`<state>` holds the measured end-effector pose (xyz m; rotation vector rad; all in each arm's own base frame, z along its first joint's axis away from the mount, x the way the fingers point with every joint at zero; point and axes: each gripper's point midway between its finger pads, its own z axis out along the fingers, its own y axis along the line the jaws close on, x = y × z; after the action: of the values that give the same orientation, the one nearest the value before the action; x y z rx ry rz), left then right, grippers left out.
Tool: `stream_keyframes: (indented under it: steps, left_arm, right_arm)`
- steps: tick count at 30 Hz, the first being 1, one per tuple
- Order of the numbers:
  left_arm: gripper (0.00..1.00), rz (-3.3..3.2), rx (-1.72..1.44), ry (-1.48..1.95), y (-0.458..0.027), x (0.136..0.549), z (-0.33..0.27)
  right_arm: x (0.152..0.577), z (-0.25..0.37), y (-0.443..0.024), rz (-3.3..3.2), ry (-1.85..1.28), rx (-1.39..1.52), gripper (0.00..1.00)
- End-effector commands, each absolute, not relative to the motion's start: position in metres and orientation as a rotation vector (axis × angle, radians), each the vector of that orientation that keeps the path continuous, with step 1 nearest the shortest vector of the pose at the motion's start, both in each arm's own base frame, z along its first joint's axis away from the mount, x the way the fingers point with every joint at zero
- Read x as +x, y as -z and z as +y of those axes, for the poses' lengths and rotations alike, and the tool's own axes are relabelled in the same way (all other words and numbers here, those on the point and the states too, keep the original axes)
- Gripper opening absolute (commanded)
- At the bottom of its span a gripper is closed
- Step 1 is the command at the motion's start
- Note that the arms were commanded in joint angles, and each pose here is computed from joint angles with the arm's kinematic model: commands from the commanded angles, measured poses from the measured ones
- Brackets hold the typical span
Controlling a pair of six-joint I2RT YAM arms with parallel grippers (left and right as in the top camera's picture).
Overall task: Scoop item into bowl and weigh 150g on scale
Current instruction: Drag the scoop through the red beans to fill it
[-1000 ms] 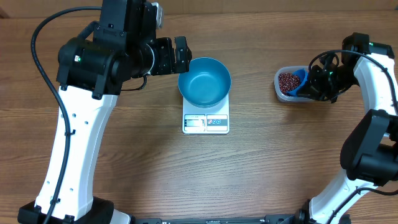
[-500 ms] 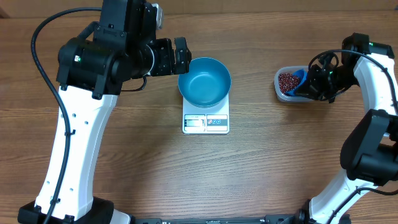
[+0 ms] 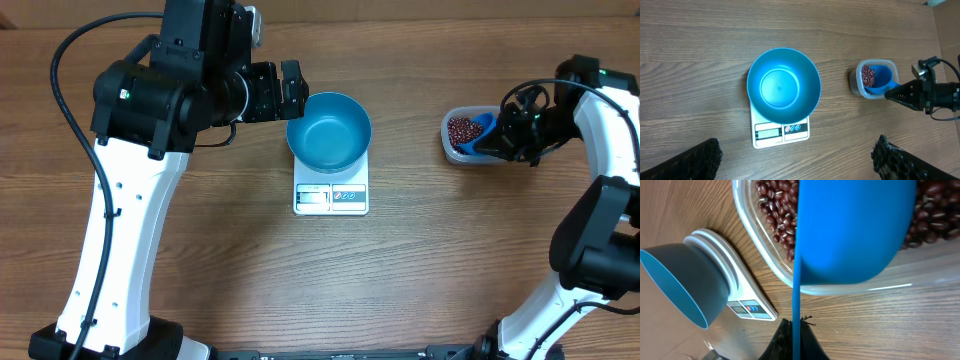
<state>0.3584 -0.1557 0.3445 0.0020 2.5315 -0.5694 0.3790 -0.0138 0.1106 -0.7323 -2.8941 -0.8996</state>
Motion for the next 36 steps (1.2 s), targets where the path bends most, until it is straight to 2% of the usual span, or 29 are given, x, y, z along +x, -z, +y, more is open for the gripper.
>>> stream_keyframes:
  steps: [1,36]
  left_arm:
    - [1.00,2.520,0.028,0.578,-0.348,0.360,-0.157]
    - [1.00,2.521,0.037,0.603,-0.349,0.359,-0.160]
  right_arm:
    - [0.377,-0.019,-0.106,-2.854,0.930,-0.777,0.04]
    - [0.384,-0.012,-0.124,-2.846,1.199,-0.683,0.04]
